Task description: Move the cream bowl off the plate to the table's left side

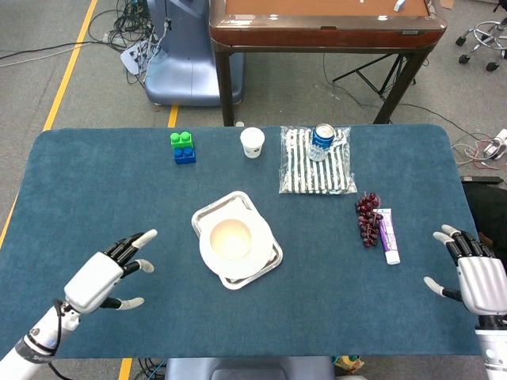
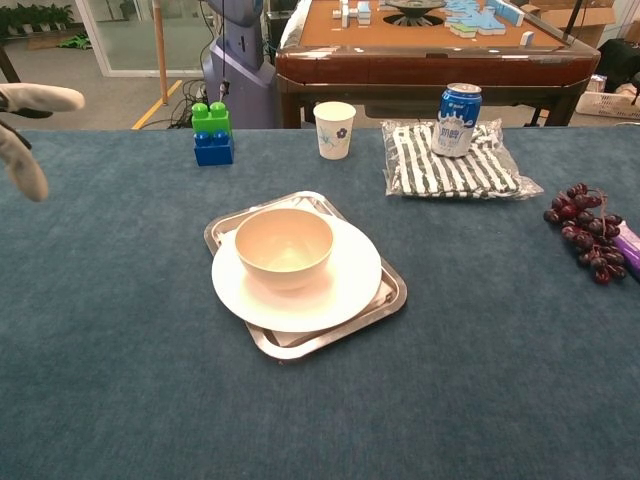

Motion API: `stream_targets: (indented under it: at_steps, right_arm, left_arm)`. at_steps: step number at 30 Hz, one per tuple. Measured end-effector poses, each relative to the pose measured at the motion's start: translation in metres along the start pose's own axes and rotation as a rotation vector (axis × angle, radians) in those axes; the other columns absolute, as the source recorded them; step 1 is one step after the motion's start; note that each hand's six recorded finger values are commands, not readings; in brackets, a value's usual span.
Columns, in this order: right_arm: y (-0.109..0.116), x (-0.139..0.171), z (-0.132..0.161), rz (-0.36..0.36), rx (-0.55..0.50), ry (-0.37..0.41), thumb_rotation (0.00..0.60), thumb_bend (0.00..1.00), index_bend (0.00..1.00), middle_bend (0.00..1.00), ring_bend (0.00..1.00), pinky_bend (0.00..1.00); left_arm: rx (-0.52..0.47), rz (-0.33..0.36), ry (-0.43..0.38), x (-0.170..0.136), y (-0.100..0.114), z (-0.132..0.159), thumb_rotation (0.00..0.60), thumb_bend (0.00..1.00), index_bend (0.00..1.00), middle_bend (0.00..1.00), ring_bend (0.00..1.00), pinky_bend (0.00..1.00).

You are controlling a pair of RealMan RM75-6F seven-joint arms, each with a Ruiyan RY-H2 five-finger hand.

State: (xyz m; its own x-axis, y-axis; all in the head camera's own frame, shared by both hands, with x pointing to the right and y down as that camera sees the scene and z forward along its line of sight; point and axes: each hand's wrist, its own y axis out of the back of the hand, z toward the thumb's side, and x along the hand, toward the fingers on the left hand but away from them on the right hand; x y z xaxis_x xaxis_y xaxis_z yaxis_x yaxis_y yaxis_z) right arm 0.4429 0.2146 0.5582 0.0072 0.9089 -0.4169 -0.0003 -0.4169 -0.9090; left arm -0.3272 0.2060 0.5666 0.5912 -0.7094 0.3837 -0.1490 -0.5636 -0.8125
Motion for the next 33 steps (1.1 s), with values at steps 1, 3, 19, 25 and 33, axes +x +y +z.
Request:
stream_targets:
  at_steps: [1,3,19,25,33]
  right_arm:
    - [0.0,-0.001,0.0,0.0,-0.001,-0.002,0.6,0.06,0.24,0.19,0.16,0.27]
    - [0.001,-0.002,-0.002,0.0,-0.004,-0.005,0.6,0.06,0.25,0.19,0.16,0.27]
    - [0.007,-0.003,-0.016,-0.012,-0.024,-0.05,0.6,0.06,0.25,0.2,0.16,0.27]
    - [0.01,-0.003,-0.024,-0.017,-0.033,-0.076,0.6,0.06,0.25,0.2,0.16,0.27]
    - [0.011,-0.004,-0.031,-0.01,-0.048,-0.097,0.6,0.06,0.25,0.2,0.16,0.27]
  left_arm:
    - [0.007,-0.009,-0.01,0.005,-0.003,0.003,0.6,0.09,0.41,0.0,0.0,0.14]
    - [0.017,-0.023,-0.028,0.012,-0.008,0.009,0.6,0.09,0.41,0.0,0.0,0.13]
    - [0.108,-0.056,-0.165,0.084,-0.039,0.045,0.6,0.09,0.41,0.0,0.0,0.11]
    - [0.129,-0.076,-0.168,0.11,-0.046,0.05,0.6,0.09,0.41,0.0,0.0,0.11]
    - [0.149,-0.08,-0.15,0.132,-0.056,0.049,0.6,0.11,0.41,0.0,0.0,0.11]
